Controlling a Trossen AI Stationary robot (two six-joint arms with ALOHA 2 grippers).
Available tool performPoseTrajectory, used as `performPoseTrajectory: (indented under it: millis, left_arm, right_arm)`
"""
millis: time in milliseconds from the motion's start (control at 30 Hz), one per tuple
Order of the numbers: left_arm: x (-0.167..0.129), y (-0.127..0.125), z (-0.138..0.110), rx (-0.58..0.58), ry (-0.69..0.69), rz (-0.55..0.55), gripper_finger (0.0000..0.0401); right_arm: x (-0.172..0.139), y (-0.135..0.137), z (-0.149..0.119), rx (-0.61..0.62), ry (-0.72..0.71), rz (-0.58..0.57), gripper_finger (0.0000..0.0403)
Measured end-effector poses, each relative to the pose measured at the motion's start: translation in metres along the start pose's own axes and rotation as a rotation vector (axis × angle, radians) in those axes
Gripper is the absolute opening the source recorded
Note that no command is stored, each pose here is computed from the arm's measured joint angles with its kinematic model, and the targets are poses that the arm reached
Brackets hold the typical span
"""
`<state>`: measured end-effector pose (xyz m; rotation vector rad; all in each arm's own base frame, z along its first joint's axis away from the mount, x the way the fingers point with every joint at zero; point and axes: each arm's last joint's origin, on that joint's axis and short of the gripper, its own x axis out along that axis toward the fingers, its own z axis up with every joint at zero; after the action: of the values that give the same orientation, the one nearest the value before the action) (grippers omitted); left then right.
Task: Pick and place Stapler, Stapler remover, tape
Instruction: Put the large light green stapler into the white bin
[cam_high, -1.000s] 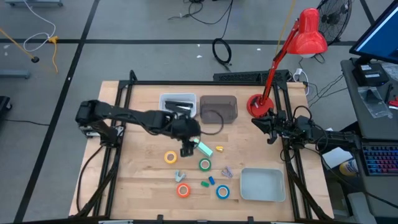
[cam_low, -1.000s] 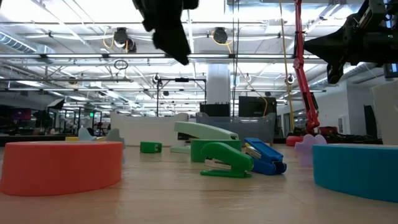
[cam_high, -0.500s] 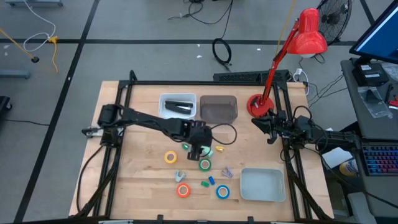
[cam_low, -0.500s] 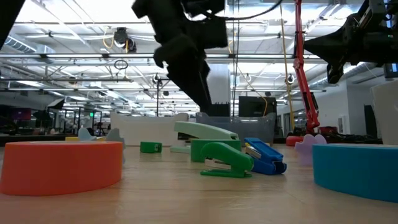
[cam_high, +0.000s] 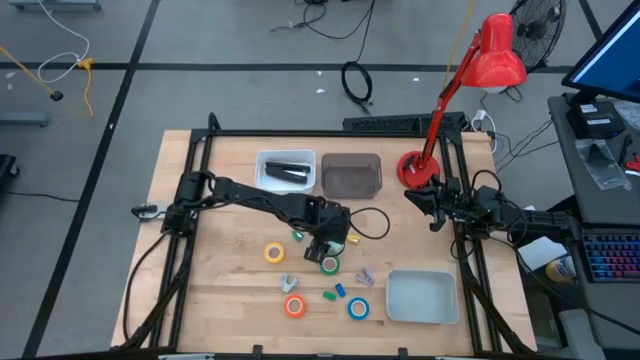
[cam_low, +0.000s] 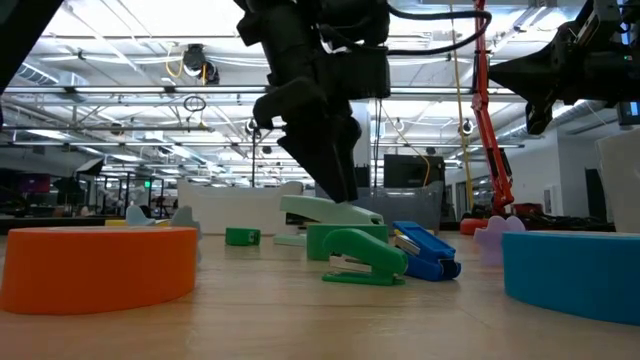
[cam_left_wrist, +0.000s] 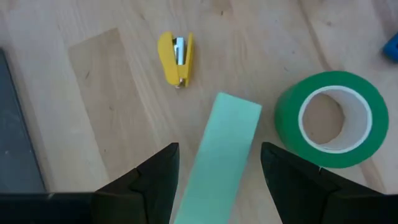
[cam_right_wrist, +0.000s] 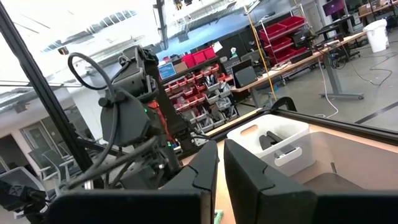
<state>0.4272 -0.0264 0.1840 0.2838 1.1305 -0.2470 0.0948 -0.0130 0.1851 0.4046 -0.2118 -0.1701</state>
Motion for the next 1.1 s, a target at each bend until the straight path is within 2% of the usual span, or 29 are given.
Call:
performPoseTrajectory:
  millis: [400, 567, 700, 800, 967, 1100]
  left_arm:
    - [0.026, -0.001, -0.007, -0.015, 0.054, -0.063, 0.0226]
    - [0.025, -0.001, -0.007, -0.032, 0.059, -0.066, 0.0172]
    - [0.02, 0.001, -0.002, -0.047, 0.057, -0.063, 0.0123]
    - [0.014, 0.006, 0.001, -0.054, 0.058, -0.055, 0.0123]
    - [-0.011, 0.025, 0.014, -0.08, 0.076, 0.025, 0.0123]
    - [-0.045, 0.043, 0.026, -0.18, 0.075, 0.05, 0.0123]
  right_arm:
    - [0.0, 0.0, 0.0, 0.0, 0.003, -0.001, 0.002]
    - [0.0, 0.0, -0.001, -0.001, 0.008, -0.003, 0.002]
    - [0.0, -0.001, -0.001, -0.001, 0.012, -0.005, 0.002]
    - [0.0, -0.001, -0.001, -0.001, 0.013, -0.006, 0.002]
    - [0.0, -0.001, -0.001, -0.002, 0.013, -0.006, 0.002]
    - [0.0, -0.001, -0.001, -0.002, 0.014, -0.006, 0.002]
